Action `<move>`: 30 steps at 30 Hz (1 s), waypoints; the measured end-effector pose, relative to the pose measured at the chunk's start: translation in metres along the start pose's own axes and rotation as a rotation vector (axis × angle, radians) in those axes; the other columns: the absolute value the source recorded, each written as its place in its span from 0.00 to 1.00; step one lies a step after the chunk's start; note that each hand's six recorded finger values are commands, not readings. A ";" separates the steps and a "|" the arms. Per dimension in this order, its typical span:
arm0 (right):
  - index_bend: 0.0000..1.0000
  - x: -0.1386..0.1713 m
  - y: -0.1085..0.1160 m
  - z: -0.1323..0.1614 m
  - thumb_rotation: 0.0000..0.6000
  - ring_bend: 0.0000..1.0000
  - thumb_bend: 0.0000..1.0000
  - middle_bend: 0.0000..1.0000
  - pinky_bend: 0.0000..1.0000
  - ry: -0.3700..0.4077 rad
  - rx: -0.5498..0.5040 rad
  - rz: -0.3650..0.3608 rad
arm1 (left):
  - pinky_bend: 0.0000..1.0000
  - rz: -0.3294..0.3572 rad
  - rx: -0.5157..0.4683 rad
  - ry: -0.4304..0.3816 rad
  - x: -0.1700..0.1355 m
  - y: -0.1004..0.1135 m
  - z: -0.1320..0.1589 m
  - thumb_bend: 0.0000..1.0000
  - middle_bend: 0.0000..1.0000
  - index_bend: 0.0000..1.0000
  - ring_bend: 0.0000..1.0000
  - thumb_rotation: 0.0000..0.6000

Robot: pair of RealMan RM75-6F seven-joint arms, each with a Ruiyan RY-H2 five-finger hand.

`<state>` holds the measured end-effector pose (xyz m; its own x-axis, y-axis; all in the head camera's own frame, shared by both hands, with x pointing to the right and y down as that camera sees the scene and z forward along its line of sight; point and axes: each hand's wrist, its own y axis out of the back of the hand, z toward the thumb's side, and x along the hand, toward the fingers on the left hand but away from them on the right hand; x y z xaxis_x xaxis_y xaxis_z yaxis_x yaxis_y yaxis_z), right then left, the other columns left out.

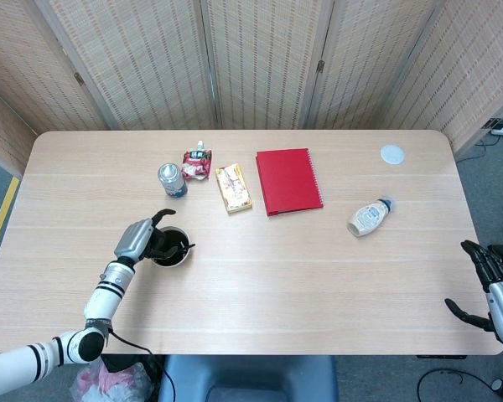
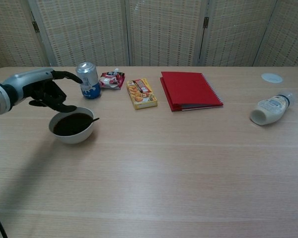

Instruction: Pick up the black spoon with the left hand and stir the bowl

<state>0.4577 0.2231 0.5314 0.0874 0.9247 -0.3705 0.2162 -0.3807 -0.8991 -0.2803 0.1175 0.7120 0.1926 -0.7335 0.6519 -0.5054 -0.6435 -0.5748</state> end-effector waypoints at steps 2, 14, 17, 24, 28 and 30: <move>0.00 0.000 0.001 0.000 1.00 0.14 0.12 0.09 0.08 0.001 0.008 0.002 | 0.99 0.034 0.016 -0.003 -0.005 0.010 -0.003 0.32 0.84 0.25 0.80 1.00; 0.00 -0.012 0.003 0.003 1.00 0.14 0.15 0.09 0.08 0.024 0.020 0.025 | 0.67 0.344 0.317 0.016 -0.077 0.071 -0.046 0.32 0.56 0.35 0.45 1.00; 0.00 -0.015 0.002 0.007 1.00 0.10 0.15 0.09 0.08 0.043 0.021 0.020 | 0.61 0.386 0.399 0.046 -0.104 0.081 -0.061 0.32 0.51 0.34 0.41 1.00; 0.00 -0.018 -0.010 0.014 1.00 0.09 0.15 0.09 0.08 0.070 0.021 0.048 | 0.36 0.406 0.496 0.088 -0.153 0.095 -0.077 0.28 0.38 0.27 0.31 1.00; 0.00 -0.019 -0.018 0.015 1.00 0.09 0.15 0.09 0.08 0.068 0.016 0.067 | 0.32 0.379 0.507 0.111 -0.169 0.094 -0.077 0.26 0.34 0.24 0.29 1.00; 0.00 -0.018 -0.019 0.016 1.00 0.09 0.15 0.09 0.08 0.066 0.014 0.067 | 0.31 0.382 0.496 0.113 -0.177 0.093 -0.074 0.26 0.34 0.24 0.29 1.00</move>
